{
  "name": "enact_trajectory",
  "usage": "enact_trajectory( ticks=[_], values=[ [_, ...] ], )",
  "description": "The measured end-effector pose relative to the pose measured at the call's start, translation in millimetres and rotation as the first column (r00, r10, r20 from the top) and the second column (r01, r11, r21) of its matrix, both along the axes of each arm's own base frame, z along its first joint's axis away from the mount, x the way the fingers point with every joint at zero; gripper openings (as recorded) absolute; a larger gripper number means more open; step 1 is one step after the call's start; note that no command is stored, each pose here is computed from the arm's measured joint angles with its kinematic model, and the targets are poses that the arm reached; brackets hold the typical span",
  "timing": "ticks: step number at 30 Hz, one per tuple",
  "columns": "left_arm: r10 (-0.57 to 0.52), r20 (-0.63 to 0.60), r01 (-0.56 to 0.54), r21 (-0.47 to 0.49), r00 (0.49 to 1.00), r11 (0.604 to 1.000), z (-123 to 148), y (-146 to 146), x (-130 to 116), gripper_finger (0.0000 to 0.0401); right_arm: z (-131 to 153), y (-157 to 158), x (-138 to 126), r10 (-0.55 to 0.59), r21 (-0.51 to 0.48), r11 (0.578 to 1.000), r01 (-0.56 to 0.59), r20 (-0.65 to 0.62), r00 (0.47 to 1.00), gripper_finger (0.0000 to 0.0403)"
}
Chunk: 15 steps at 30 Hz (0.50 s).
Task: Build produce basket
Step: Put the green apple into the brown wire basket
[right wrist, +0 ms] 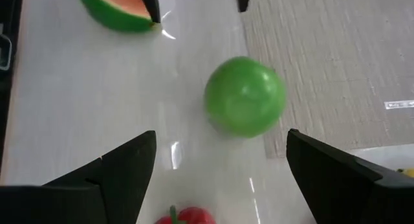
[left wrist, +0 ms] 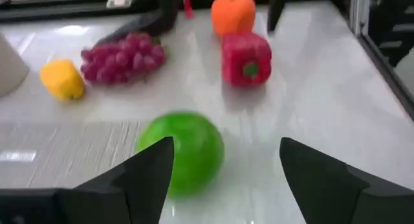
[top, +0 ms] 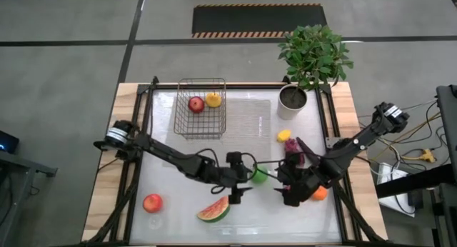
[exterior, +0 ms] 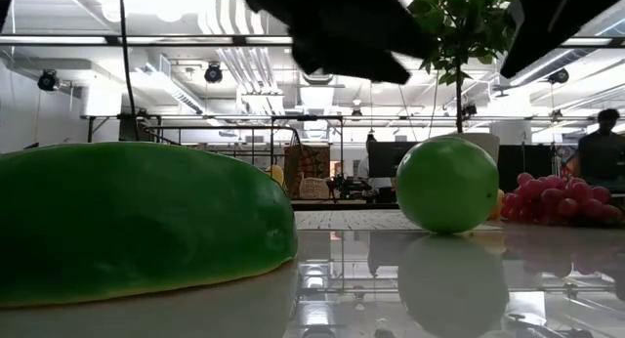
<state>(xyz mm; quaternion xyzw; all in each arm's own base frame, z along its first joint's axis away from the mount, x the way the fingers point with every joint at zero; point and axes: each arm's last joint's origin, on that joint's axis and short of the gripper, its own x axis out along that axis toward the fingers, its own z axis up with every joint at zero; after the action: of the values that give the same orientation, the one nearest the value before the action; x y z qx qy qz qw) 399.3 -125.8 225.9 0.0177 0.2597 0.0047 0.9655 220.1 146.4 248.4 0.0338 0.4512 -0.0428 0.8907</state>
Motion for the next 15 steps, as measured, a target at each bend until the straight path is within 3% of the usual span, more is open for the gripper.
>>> enact_trajectory(
  ticks=[5,12,15],
  values=[
    [0.026,0.004,-0.026,-0.025,1.0,0.999,-5,0,6,0.0264,-12,6,3,-0.027,-0.002,1.0,0.027,-0.036,0.999,0.0327],
    [-0.009,-0.036,0.01,0.021,0.999,1.0,-11,-1,-4,0.0264,-37,12,15,-0.098,-0.051,0.994,0.095,-0.059,0.993,0.0327],
    [-0.027,-0.06,0.028,0.024,0.998,0.999,-10,-2,-12,0.0264,-49,20,26,-0.045,-0.072,0.997,0.042,-0.04,0.998,0.0328]
  ],
)
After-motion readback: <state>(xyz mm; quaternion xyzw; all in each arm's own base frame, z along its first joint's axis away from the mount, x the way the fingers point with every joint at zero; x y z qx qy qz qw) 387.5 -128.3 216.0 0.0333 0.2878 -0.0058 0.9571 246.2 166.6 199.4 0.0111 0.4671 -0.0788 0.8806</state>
